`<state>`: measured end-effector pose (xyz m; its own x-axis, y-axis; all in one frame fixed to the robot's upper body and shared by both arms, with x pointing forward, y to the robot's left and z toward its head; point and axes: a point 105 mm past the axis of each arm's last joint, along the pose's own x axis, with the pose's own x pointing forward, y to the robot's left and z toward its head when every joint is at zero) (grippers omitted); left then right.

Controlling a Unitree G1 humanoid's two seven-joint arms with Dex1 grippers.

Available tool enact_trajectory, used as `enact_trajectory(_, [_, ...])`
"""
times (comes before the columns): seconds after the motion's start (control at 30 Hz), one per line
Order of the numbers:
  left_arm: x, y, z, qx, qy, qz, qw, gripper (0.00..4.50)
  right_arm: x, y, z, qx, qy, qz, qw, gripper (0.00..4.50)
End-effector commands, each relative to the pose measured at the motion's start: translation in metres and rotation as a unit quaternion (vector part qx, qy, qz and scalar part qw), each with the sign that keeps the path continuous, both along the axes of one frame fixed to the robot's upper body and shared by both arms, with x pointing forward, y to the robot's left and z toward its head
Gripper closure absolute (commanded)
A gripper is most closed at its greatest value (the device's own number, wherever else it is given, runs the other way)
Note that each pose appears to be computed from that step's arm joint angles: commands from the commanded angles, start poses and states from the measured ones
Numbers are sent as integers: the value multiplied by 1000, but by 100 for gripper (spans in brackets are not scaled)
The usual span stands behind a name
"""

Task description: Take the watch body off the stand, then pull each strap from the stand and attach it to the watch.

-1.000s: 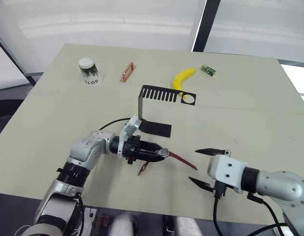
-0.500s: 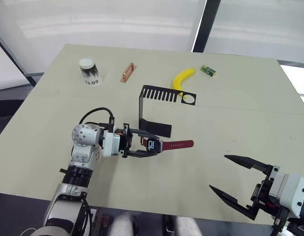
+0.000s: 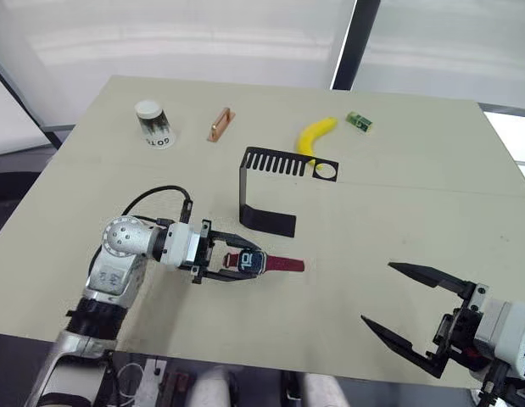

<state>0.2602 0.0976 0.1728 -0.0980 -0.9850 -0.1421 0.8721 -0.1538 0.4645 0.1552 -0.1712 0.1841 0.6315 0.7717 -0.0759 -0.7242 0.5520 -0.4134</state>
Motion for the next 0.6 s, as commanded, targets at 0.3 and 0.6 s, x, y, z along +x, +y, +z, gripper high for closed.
enact_trajectory(0.3, [3, -70, -60, 61, 79, 53, 994, 288, -3, 6, 0, -11, 5, 18, 1000, 9])
enact_trajectory(0.6, [12, -65, -96, 129, 56, 63, 988, 288, -8, -2, -6, -12, 26, 4, 1000, 9])
